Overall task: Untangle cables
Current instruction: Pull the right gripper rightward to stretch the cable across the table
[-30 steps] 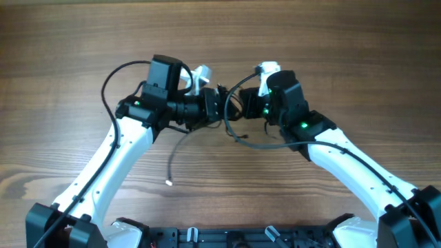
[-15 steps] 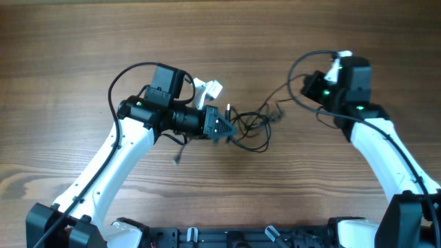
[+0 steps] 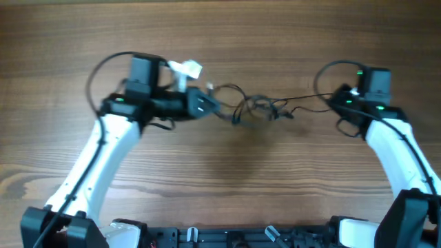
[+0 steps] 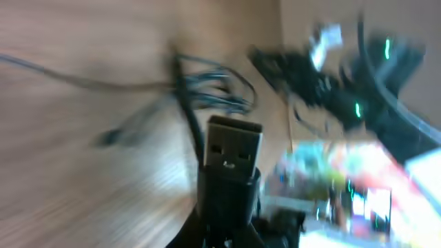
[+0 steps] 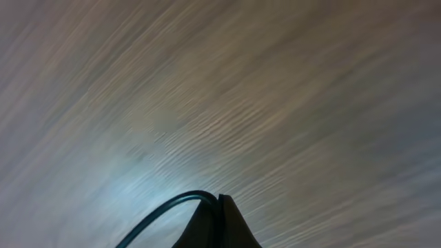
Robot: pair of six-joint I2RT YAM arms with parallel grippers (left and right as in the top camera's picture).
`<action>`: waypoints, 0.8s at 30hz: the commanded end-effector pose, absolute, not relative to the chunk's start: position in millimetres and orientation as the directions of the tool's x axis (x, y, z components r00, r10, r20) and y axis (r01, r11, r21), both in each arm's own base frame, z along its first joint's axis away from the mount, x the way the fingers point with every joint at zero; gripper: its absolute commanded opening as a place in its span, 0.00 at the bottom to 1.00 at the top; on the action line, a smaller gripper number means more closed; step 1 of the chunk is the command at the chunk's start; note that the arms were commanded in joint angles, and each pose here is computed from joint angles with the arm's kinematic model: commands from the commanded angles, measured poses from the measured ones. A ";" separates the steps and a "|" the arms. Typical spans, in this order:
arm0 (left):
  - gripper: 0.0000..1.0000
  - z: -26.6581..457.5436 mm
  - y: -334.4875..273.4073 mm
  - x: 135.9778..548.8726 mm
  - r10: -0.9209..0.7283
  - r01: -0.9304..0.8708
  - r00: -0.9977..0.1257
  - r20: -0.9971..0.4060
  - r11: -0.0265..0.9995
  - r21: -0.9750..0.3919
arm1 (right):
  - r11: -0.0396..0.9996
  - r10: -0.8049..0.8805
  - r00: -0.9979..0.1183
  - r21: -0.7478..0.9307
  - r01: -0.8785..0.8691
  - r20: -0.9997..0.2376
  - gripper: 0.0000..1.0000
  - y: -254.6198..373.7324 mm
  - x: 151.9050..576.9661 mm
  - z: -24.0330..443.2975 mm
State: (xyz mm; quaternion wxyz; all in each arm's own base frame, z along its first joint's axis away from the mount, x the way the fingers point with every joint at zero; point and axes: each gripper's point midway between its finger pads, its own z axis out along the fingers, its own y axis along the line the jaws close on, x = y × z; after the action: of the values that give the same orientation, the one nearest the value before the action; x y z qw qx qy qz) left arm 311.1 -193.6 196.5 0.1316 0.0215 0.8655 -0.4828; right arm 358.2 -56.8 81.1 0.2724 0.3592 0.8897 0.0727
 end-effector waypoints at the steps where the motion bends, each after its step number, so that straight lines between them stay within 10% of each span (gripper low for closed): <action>1: 0.04 203.9 -121.5 345.1 -0.338 -0.002 -0.914 -0.224 0.557 -0.831 | 0.644 0.747 -0.491 0.303 0.703 -0.448 0.04 -113.6 347.0 79.1; 17: 0.09 162.7 0.5 362.1 -0.714 -0.457 -0.680 -0.165 0.589 -0.666 | 0.510 0.851 -0.359 0.439 0.740 -0.383 0.04 -180.4 319.6 84.5; 24: 0.43 162.1 -26.9 361.3 -0.661 -0.413 -0.732 -0.168 0.625 -0.663 | 0.585 0.810 -0.472 0.539 0.606 -0.349 0.24 -147.5 334.6 92.3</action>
State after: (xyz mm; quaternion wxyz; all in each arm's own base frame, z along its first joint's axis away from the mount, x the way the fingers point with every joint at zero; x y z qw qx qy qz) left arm 361.2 -13.9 154.7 0.1937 -0.3194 0.8726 -0.3146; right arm 321.4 -174.2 88.4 0.2928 0.4829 0.8174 0.1141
